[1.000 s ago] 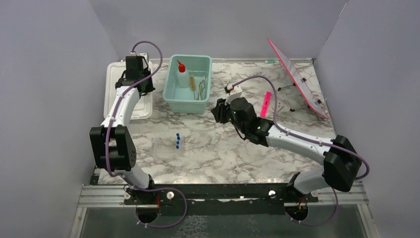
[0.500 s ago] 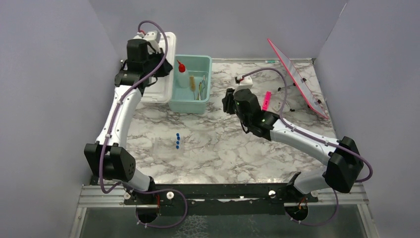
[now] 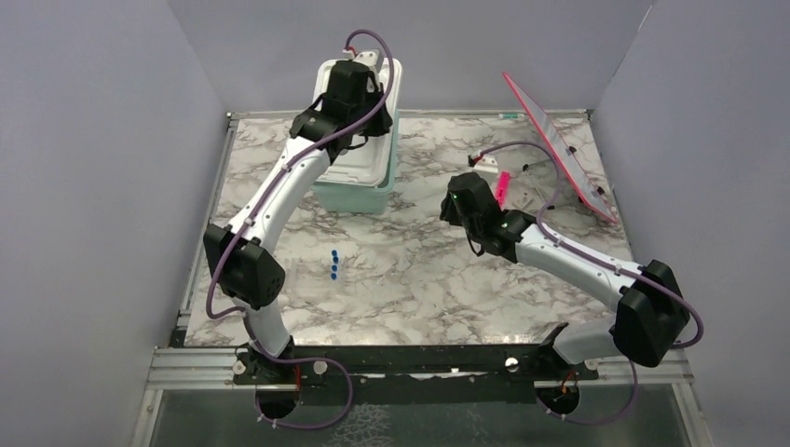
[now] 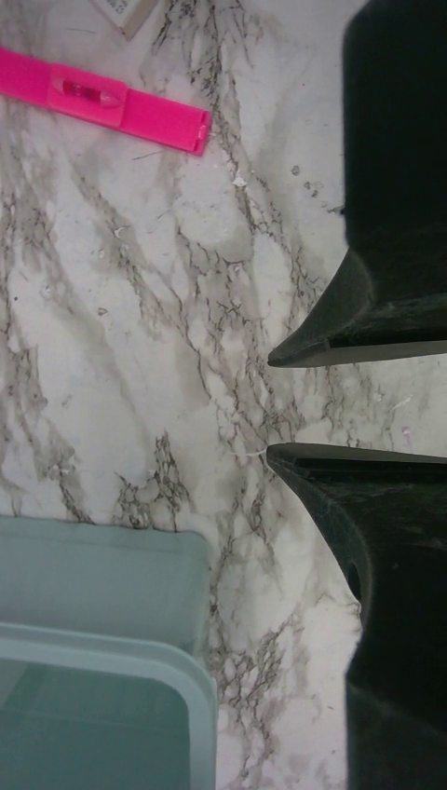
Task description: Organize the chemistry lab equipment
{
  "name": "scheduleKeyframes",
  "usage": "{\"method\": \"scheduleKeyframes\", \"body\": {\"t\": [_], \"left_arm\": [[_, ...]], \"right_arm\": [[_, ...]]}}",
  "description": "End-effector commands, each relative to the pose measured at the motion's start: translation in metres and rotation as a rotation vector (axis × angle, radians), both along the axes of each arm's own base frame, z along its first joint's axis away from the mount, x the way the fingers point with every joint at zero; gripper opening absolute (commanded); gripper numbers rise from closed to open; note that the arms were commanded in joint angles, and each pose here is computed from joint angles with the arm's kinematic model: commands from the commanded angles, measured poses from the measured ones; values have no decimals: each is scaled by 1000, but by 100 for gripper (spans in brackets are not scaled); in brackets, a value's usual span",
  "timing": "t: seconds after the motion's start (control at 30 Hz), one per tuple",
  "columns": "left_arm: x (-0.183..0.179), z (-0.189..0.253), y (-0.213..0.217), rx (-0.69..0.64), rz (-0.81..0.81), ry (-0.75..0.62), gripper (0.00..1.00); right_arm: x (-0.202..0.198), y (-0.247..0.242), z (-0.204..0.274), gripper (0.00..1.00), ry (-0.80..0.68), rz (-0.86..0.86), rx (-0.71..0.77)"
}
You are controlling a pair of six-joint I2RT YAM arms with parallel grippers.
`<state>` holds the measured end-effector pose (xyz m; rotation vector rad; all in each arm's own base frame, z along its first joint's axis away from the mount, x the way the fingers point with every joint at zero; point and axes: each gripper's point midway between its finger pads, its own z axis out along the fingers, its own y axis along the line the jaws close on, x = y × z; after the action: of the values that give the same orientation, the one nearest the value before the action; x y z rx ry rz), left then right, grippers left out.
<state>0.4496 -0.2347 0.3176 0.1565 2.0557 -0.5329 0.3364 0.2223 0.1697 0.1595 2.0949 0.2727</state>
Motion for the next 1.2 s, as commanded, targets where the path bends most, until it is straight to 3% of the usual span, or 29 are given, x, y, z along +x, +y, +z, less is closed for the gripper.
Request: {"method": "scheduleKeyframes", "body": {"t": [0.0,0.37,0.73,0.87,1.07,1.17], "left_arm": [[16,-13,-3,114,149,13,0],[33,-65,-8,256,209,100,0],[54,-88,-30,302,111,99,0],[59,-88,-32,311,96,88,12],[54,-62,-37,226,59,72,45],[52,-39,-40,165,22,45,50]], "right_arm": [[-8,-9,1,40,18,-39,23],[-12,-10,-2,40,32,-33,23],[-8,-4,1,40,21,-9,23],[-6,-2,4,40,15,-2,22],[-3,8,11,40,2,43,36],[-2,18,15,40,-1,87,46]]}}
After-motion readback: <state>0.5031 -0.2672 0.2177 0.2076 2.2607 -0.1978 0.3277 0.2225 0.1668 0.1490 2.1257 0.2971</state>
